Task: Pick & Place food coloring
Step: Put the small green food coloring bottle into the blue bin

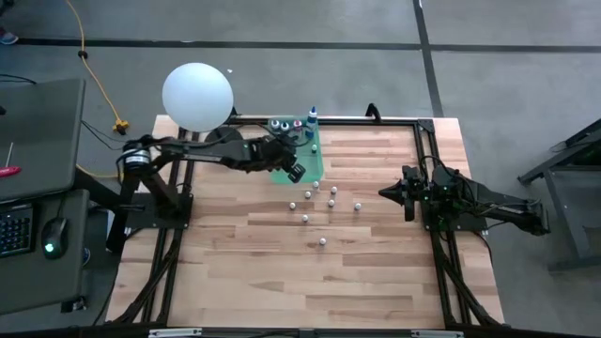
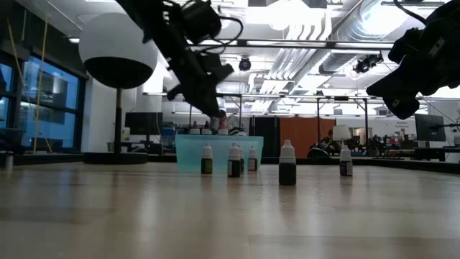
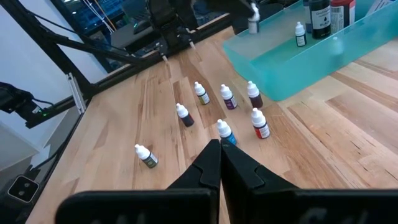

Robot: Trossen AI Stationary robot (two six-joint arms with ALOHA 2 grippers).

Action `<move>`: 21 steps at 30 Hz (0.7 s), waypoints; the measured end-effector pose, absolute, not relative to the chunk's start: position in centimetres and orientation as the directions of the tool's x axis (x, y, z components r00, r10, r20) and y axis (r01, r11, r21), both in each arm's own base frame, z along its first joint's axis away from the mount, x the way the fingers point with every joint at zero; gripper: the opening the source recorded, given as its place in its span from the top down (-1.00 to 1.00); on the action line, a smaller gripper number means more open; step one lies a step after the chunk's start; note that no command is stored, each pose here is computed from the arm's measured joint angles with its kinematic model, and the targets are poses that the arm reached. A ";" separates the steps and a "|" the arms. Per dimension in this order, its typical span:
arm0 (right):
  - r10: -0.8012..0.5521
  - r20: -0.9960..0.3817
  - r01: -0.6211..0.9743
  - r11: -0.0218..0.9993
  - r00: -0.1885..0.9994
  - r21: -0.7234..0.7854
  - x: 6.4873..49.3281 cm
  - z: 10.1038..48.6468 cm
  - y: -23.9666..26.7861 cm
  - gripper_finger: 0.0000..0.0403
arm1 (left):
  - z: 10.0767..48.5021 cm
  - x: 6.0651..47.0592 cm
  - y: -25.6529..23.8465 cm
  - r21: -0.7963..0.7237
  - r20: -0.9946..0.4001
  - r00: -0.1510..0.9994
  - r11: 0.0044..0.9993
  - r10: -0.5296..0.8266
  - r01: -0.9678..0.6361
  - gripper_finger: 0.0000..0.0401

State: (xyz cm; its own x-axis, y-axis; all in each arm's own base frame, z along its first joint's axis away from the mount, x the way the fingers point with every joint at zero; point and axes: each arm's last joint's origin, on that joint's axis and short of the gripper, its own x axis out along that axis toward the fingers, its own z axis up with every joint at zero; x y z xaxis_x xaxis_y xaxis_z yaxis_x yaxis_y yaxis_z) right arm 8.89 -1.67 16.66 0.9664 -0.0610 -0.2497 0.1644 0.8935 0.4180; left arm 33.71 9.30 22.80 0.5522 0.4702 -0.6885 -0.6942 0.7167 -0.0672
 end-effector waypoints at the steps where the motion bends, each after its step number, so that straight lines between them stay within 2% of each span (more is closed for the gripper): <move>1: -0.061 -0.250 0.165 0.893 0.966 0.418 8.9 16.7 -1.7 1.00 | 22.4 34.0 9.4 -0.070 -0.686 0.555 0.717 0.471 -0.694 0.78; 11: -0.060 -0.254 0.166 0.894 0.965 0.417 8.9 16.6 -1.7 1.00 | 19.6 36.1 10.1 -0.094 -0.647 0.553 0.664 0.525 -0.741 0.78; 21: -0.061 -0.253 0.166 0.894 0.965 0.417 8.9 16.6 -1.7 1.00 | 18.2 37.6 10.8 -0.009 -0.608 0.464 0.578 0.645 -0.816 0.78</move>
